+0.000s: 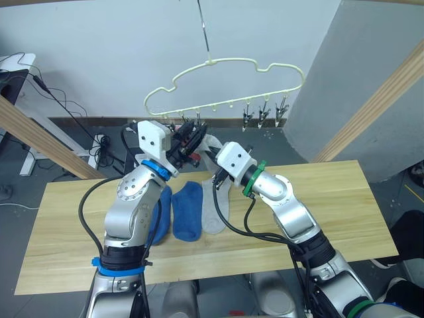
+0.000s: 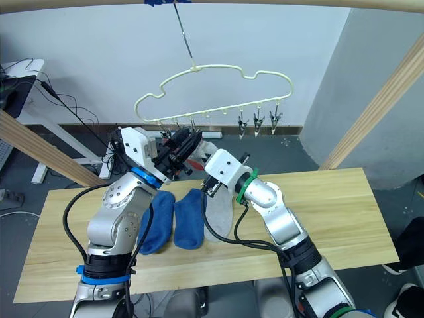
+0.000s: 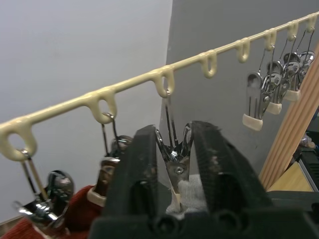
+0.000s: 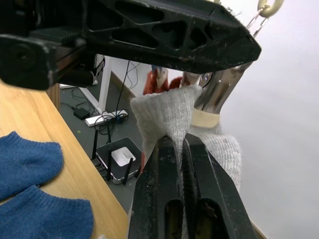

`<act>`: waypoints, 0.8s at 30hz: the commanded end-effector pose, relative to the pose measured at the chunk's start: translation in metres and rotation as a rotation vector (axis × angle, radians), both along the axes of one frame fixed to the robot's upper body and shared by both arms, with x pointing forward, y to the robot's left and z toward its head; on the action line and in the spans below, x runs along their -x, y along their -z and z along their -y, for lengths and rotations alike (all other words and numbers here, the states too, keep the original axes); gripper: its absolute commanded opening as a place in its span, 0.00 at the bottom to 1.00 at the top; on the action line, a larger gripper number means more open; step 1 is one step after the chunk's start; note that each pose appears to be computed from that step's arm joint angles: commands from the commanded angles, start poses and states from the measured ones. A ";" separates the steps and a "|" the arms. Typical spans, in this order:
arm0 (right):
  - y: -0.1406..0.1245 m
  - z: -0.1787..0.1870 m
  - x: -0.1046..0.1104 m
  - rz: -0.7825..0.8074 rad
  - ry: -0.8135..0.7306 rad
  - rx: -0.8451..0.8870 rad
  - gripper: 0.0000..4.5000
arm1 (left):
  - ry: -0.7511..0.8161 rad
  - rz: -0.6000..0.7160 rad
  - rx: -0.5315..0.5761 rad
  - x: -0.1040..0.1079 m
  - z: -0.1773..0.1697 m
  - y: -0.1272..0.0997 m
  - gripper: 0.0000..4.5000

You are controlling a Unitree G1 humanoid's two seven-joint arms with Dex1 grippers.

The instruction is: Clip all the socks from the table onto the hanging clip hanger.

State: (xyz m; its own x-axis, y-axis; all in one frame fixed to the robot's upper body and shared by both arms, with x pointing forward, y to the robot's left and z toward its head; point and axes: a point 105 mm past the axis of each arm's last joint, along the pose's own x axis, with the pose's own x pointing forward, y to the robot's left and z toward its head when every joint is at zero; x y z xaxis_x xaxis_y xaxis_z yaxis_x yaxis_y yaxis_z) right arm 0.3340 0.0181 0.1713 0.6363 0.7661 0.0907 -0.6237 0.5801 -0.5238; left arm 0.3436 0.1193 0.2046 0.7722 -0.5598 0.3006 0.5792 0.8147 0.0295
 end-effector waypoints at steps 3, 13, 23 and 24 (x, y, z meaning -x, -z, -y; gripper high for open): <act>-0.015 -0.002 0.001 0.031 -0.008 -0.049 0.00 | 0.023 0.028 -0.016 0.009 -0.001 -0.004 0.47; -0.005 0.000 -0.001 -0.023 -0.015 -0.001 0.48 | 0.019 0.041 -0.051 0.012 -0.010 -0.006 0.48; -0.013 0.047 0.009 -0.035 0.052 0.056 0.72 | 0.061 0.079 -0.228 0.031 -0.030 -0.008 0.48; -0.015 0.052 0.011 -0.040 0.064 0.045 0.72 | 0.082 0.078 -0.249 0.034 -0.030 -0.008 0.48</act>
State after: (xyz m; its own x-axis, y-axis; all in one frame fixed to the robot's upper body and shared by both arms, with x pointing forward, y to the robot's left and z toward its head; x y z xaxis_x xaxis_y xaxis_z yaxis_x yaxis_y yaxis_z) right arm 0.3302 -0.0312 0.1676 0.6922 0.7211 -0.0307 -0.6239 0.5763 -0.5278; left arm 0.3202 0.1528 0.1984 0.7438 -0.6474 0.1663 0.6148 0.7602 0.2099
